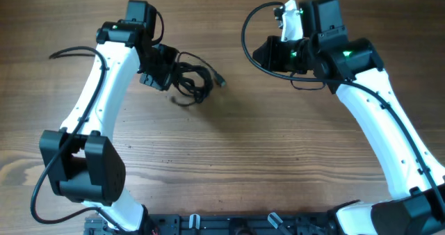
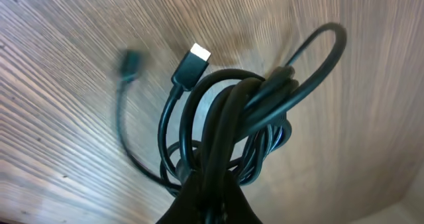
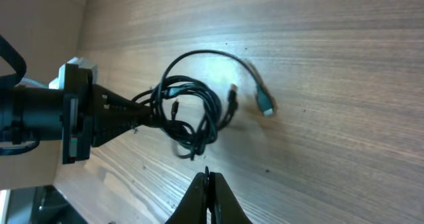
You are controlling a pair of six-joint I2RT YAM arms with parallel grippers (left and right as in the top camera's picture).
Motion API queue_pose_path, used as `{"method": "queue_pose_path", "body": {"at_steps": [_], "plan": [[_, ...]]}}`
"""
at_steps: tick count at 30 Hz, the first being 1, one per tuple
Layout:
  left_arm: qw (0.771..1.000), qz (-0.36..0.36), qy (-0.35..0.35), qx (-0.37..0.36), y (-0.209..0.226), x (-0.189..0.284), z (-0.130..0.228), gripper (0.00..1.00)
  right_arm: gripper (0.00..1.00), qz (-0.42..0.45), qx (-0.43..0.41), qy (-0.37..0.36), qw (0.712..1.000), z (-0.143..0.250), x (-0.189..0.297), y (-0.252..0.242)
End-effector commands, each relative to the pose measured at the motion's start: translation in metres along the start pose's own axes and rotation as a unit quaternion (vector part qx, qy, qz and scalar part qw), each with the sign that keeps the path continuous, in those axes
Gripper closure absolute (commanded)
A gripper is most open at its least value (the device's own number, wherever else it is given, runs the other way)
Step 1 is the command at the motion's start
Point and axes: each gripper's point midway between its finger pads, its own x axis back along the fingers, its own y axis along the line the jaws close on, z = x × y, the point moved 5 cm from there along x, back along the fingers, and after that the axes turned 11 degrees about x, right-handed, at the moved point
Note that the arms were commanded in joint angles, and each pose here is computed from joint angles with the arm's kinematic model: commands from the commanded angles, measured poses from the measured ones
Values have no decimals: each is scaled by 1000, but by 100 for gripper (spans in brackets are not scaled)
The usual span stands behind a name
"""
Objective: Untangle cables
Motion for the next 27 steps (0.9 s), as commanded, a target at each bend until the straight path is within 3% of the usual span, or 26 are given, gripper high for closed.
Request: {"method": "queue_pose_path", "body": {"at_steps": [1,5,8,10,16,20,23,27], "plan": [[998,0,52,-23,-1,-4,29,96,88,-14,2,-3,1000,-3,3,6],[994,-5,80,80,-2,-3,36,95,78,-16,4,0,1000,-2,1,9],[972,-13,111,204,-5,-1,43,96,77,-16,3,1,1000,-1,0,11],[960,-2,139,241,-14,0,48,96,77,-17,-3,4,1000,0,-2,13],[948,113,221,199,-65,15,61,96,77,-29,2,22,999,6,-22,25],[947,127,226,191,-71,17,61,96,77,-27,-5,35,999,8,-34,22],[953,108,200,199,-62,11,61,96,77,-25,-8,42,999,9,-41,19],[970,68,58,226,-37,-8,49,96,76,-18,-8,39,999,8,-43,16]]}}
